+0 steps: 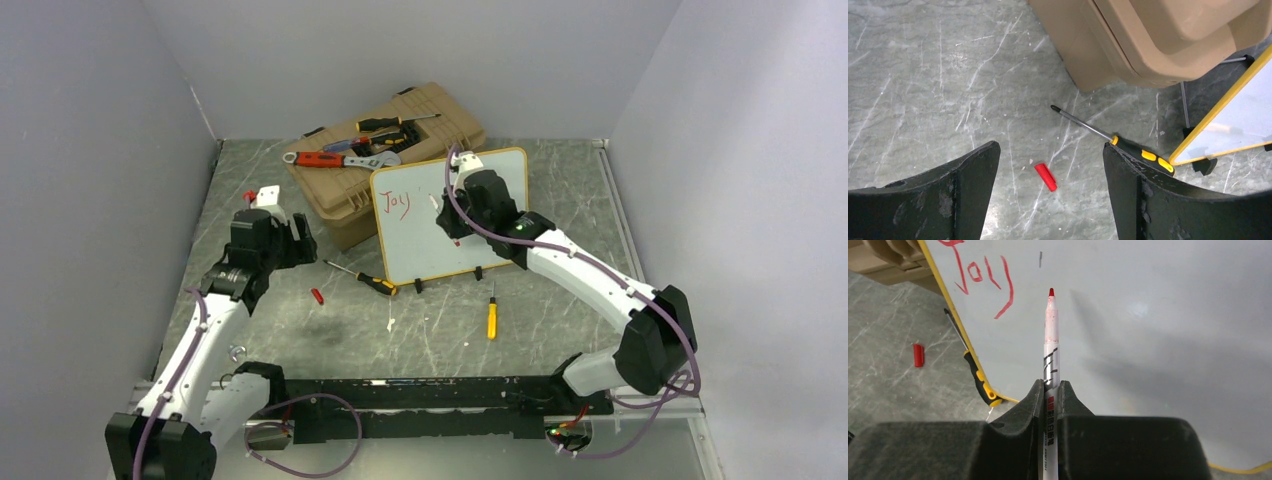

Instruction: Write a sentence on the whiteboard

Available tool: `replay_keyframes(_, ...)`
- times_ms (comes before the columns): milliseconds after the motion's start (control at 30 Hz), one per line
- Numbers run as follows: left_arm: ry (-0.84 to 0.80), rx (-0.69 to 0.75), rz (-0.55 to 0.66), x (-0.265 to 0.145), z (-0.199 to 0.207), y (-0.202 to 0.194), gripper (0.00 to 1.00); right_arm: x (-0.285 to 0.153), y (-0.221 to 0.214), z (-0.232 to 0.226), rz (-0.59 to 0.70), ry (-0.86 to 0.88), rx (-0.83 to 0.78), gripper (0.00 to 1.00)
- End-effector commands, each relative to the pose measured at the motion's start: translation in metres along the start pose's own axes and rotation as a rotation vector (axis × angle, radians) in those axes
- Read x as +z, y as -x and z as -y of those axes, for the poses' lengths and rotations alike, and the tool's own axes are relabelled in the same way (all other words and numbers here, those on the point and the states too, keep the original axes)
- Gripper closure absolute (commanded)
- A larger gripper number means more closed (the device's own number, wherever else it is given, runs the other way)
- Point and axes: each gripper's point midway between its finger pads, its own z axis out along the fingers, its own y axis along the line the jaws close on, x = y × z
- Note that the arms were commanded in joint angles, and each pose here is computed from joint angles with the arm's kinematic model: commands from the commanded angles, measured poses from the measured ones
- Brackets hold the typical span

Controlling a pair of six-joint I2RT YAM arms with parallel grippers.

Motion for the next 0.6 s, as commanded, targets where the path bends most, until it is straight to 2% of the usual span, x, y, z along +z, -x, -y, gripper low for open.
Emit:
replay_keyframes(0,-0.031,0.008,0.079,0.005,0.009,0.026,0.19,-0.006,0.023,-0.012,0.091,0.067,-0.056,1.0)
replay_keyframes(267,0.003,0.047,0.048,0.013,0.0,0.014,0.19,0.007,0.023,-0.016,0.105,0.041,-0.017,1.0)
replay_keyframes(567,-0.006,0.036,0.027,0.017,0.001,0.008,0.19,0.019,0.014,-0.014,0.059,0.008,-0.003,1.0)
